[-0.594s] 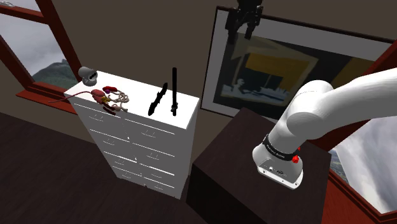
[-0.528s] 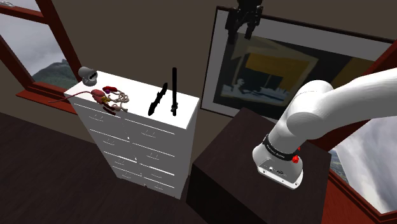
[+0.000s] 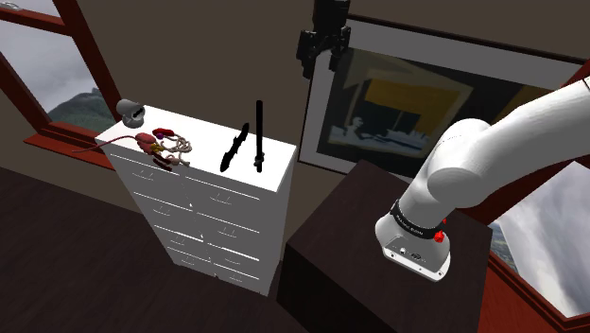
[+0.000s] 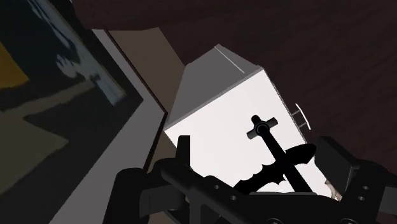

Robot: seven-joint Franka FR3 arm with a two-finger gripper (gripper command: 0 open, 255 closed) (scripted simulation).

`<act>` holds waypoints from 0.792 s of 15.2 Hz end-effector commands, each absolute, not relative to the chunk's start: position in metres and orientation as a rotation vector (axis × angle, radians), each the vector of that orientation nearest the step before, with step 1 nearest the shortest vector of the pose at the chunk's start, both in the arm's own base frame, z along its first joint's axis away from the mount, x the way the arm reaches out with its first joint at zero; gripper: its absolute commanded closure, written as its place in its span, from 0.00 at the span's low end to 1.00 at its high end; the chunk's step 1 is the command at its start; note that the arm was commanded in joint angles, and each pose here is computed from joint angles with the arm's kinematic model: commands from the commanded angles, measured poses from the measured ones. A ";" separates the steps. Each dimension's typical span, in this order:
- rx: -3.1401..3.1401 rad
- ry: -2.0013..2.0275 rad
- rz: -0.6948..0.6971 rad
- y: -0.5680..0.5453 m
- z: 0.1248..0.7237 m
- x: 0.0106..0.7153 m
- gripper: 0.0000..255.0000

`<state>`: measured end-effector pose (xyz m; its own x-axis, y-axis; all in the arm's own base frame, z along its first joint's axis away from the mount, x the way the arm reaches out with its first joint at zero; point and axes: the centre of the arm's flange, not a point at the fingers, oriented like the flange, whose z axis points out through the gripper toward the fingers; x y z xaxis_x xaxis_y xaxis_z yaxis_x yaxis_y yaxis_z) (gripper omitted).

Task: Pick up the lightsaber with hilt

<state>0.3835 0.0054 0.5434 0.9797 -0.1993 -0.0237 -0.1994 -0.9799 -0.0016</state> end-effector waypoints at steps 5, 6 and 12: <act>-3.117 0.312 0.000 0.039 0.505 0.440 0.00; -3.117 0.311 -0.005 0.044 0.498 0.450 0.00; -3.113 0.309 -0.038 0.074 0.461 0.509 0.00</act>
